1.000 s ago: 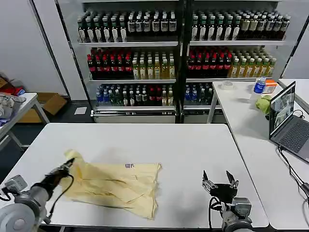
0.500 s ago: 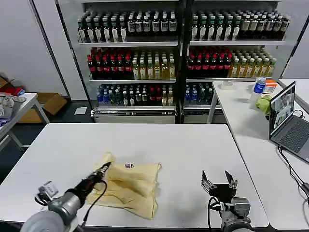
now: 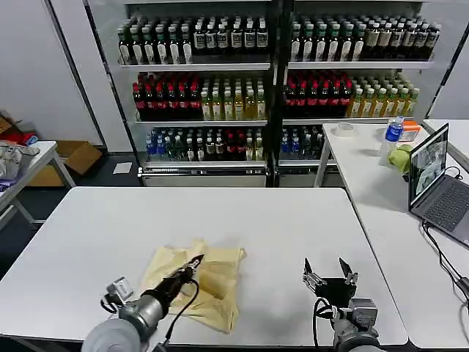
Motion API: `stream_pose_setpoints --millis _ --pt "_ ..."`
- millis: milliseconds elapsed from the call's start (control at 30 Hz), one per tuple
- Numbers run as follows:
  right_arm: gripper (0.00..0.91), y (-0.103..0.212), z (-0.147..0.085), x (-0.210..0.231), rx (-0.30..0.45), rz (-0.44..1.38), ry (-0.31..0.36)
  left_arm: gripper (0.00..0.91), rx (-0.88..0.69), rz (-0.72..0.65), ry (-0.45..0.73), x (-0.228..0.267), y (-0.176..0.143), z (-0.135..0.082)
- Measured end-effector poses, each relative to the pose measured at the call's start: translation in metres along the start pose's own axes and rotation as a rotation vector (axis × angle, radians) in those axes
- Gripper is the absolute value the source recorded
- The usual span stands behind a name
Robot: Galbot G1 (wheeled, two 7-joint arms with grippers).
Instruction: Fold and organize the clothes.
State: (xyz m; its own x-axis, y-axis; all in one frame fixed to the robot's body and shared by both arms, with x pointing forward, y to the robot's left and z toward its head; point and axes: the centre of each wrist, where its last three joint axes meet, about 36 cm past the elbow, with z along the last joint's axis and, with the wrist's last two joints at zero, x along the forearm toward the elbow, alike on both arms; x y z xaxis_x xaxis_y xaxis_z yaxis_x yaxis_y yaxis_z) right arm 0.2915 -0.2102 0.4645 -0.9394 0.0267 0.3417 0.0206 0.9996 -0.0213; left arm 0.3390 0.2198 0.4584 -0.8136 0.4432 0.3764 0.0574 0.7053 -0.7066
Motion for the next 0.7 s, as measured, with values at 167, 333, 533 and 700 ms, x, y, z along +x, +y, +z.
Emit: stream_pose_setpoints --millis 167,333,533,700 --pt "0.907 0.000 0.000 0.001 0.001 -0.001 0.000 0.907 0.002 0.008 0.023 -0.014 -0.005 0.010" --pt "0.907 0.000 -0.001 0.003 0.004 -0.002 -0.002 0.907 0.001 0.024 0.036 -0.022 -0.012 0.018" --pt "0.907 0.001 -0.003 0.003 0.001 -0.003 -0.007 0.907 -0.004 0.035 0.046 -0.019 -0.016 0.022" --pt "0.907 0.001 -0.004 0.003 -0.001 -0.003 -0.010 0.907 -0.018 0.034 0.027 -0.009 -0.017 0.016"
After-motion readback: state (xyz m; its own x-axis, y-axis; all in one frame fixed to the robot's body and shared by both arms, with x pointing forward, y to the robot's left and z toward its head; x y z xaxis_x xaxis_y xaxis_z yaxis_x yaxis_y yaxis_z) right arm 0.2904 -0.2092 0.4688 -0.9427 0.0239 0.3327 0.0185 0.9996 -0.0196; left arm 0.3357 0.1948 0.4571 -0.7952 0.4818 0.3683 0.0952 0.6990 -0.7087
